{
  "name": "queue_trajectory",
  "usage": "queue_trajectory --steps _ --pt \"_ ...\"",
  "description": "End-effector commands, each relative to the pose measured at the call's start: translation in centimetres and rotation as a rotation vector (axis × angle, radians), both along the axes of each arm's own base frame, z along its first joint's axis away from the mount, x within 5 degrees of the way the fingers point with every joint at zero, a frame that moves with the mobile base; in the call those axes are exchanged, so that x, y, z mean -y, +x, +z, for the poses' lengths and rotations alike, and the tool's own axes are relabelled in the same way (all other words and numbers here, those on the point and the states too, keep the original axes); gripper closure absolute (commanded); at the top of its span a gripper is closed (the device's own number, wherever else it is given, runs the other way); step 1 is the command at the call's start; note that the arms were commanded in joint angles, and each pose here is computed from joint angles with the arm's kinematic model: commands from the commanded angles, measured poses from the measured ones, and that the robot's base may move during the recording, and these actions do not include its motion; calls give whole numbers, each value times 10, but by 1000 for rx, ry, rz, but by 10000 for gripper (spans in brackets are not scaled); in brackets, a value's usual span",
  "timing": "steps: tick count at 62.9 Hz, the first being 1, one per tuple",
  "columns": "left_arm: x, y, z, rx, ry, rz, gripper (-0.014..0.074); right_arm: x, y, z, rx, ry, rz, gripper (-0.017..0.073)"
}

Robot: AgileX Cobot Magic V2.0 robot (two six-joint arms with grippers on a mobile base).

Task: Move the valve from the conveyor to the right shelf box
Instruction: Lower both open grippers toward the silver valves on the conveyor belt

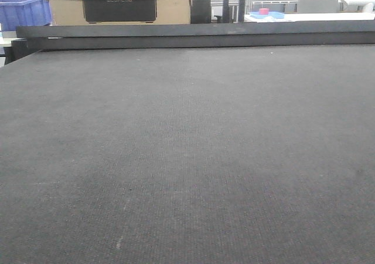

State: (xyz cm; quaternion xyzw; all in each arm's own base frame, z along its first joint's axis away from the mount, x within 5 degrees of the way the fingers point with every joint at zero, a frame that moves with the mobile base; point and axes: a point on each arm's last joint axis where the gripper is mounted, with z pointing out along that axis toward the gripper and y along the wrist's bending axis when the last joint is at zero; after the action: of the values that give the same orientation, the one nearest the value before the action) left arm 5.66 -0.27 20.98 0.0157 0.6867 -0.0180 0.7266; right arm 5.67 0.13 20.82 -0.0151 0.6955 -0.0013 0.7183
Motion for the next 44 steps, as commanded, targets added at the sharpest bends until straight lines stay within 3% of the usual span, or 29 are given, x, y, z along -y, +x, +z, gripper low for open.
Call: queue_trajectory --steps 1,7,11,16,32,44 --pt "0 0 3 22 -14 1 705 1 0 4 47 -6 -7 722" --pt "0 -1 5 55 27 3 705 1 -1 11 123 -4 -13 722" --pt "0 -1 7 67 21 2 705 2 -3 18 199 5 -18 722" --pt "-1 -4 20 39 18 6 705 1 -4 25 183 26 -14 722" --pt "-4 -26 101 -40 42 34 705 -3 -20 85 -16 25 30 722" --pt "-4 1 143 -285 48 43 705 -5 6 118 -294 22 51 722"
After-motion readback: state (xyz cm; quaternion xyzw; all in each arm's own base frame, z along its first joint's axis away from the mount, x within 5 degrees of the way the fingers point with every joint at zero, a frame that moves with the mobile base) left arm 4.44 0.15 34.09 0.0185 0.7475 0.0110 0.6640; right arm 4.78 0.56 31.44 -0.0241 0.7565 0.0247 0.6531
